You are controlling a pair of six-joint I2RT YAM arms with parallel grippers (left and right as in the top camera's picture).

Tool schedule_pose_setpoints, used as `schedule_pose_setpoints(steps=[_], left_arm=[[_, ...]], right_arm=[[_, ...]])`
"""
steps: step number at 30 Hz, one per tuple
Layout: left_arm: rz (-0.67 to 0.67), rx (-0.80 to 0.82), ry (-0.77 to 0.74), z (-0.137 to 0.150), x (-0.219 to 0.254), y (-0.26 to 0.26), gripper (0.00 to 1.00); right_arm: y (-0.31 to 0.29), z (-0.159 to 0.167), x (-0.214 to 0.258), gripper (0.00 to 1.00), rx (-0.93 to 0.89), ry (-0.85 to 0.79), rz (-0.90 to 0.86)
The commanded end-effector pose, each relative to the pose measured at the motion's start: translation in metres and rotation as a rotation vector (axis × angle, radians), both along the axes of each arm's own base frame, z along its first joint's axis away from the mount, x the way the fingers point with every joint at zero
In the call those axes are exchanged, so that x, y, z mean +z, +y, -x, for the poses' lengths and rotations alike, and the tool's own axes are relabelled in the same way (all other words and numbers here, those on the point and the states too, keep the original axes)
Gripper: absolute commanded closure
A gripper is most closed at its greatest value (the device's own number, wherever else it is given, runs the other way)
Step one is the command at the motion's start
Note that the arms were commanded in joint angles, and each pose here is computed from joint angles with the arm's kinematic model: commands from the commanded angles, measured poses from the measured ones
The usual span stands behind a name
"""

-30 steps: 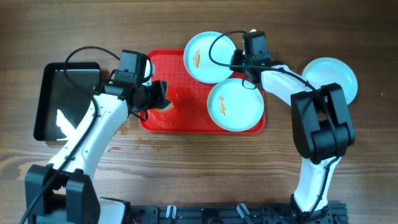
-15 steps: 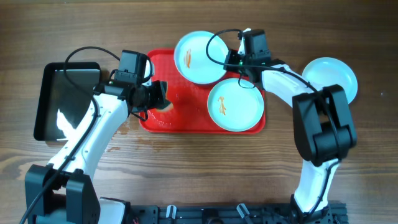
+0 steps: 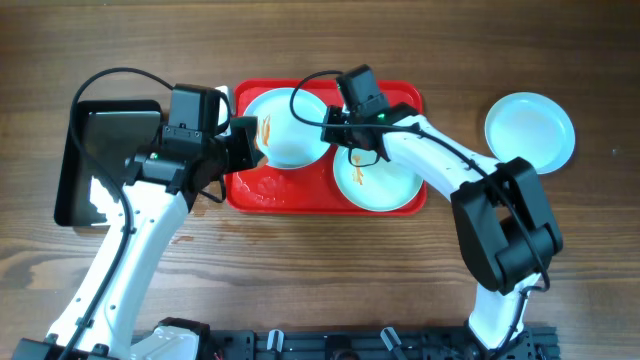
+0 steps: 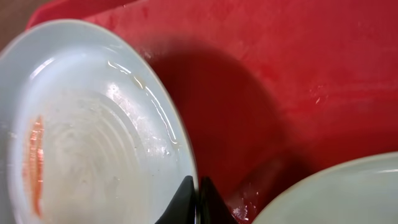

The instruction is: Clean dirty plates on tray and stack at the side

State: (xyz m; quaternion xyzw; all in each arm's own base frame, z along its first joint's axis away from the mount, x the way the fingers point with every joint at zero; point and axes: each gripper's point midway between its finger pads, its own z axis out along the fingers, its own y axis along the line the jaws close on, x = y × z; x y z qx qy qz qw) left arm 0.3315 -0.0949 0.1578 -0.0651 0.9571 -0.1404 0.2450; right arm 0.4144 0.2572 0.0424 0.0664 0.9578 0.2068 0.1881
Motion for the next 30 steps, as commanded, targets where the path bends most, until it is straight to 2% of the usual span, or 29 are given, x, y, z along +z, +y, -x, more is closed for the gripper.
schedule_pose_setpoints(steps=[1,6,10,13,19,25,30], left_arm=[[-0.053,0.0,0.012,0.005,-0.004,0.008,0.96],[-0.084,0.004,0.063,0.005,-0.022,0.012,0.96],[-0.151,0.027,0.138,0.007,-0.051,0.022,0.96],[-0.165,0.024,0.197,0.008,-0.07,0.022,0.96],[-0.178,0.019,0.26,0.009,-0.092,0.022,0.96],[-0.073,-0.028,0.272,0.003,-0.102,0.0,0.96],[-0.05,-0.046,0.295,0.0,-0.116,-0.008,0.96]], right_arm=[[0.008,0.001,0.008,0.96,-0.004,-0.031,0.02],[0.022,0.033,-0.007,0.96,0.081,0.029,0.074],[0.032,0.055,-0.016,0.96,0.259,0.012,0.152],[0.031,0.064,-0.02,0.96,0.288,0.032,0.178],[0.023,0.062,-0.035,0.96,0.272,0.044,0.229],[0.021,0.066,-0.07,0.96,0.277,0.094,0.259],[0.026,0.053,-0.069,0.96,0.26,0.039,0.251]])
